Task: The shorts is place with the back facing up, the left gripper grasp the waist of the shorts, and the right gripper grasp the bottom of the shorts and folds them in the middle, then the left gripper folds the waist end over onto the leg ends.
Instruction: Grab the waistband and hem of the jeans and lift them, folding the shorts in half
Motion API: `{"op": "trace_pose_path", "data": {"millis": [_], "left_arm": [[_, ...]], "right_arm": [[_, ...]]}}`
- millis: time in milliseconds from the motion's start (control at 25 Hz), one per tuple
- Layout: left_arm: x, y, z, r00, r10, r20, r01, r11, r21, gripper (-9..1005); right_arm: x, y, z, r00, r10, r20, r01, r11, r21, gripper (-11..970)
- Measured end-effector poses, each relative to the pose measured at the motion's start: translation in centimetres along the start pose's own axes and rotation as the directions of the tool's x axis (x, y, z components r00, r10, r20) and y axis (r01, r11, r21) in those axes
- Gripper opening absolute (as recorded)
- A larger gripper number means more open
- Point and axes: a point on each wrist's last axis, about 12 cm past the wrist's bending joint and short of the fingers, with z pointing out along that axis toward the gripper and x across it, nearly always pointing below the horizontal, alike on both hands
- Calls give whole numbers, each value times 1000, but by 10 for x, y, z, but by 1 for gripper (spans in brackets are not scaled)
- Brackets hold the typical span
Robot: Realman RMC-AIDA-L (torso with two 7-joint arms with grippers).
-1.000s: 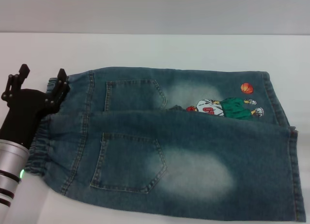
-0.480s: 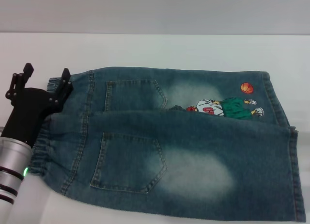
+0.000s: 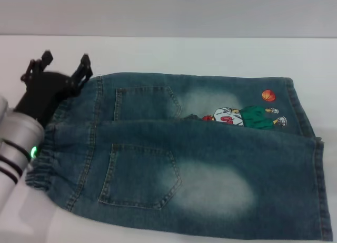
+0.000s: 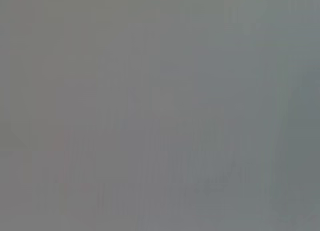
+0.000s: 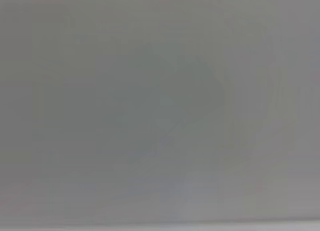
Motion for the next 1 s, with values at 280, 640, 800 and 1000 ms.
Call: {"op": "trace_pose_path", "data": {"millis": [280, 640, 800, 1000], "left_arm": [[-46, 0, 14, 989, 19, -145, -22, 1000, -13, 859], [-86, -3, 17, 942, 29, -335, -31, 1000, 1, 859], [-95, 0, 13, 924, 25, -381, -29, 1000, -5, 860], [-105, 2, 8, 871, 30, -490, -32, 999, 4, 860]], "right_arm": [[-72, -15, 2, 989, 149, 15, -150, 986, 73, 697], [-109, -4, 4, 971, 224, -84, -231, 969, -87, 690], [-118, -6, 11, 946, 228, -230, -257, 961, -106, 687], [-122, 2, 16, 913, 162, -375, -220, 968, -118, 684]]}}
